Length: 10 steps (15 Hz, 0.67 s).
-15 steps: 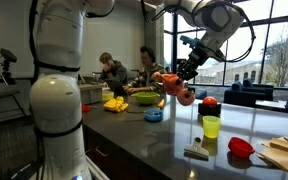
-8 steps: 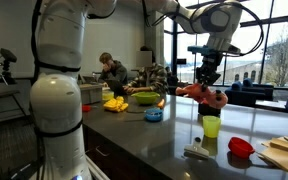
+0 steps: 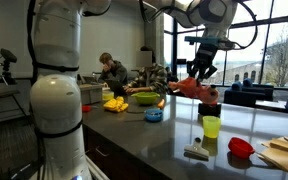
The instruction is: Move the toy to the front.
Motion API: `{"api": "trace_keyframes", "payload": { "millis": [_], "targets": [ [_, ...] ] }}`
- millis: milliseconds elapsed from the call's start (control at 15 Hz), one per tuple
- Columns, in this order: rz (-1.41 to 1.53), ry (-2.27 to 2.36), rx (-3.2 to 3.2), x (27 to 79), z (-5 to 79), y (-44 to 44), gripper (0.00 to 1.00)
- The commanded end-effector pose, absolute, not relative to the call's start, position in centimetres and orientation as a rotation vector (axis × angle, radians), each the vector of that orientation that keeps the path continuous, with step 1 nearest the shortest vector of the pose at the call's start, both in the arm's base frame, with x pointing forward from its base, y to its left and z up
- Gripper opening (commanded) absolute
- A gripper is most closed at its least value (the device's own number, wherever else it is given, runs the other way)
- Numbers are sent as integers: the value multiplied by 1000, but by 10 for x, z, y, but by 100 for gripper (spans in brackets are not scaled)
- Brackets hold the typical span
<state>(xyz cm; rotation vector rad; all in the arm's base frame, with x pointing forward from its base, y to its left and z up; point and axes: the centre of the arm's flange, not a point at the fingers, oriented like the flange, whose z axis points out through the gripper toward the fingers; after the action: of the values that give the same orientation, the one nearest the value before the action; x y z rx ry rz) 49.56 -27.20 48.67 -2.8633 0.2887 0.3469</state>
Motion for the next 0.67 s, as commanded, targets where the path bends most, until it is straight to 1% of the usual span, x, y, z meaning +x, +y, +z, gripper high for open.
{"api": "trace_keyframes", "payload": {
  "millis": [0, 67, 133, 267, 400, 467, 533, 600],
  "targets": [
    [441, 265, -2826, 489, 503, -259, 56],
    [326, 425, -2848, 492, 499, -254, 57],
    [292, 481, -2817, 499, 496, -256, 60],
    [277, 642, -2759, 503, 481, -267, 72],
    [247, 793, -2719, 504, 464, -283, 86],
    [242, 868, -2699, 507, 461, -289, 43],
    [239, 940, -2669, 510, 462, -292, 47],
    [237, 1012, -2636, 513, 462, -294, 46]
  ]
}}
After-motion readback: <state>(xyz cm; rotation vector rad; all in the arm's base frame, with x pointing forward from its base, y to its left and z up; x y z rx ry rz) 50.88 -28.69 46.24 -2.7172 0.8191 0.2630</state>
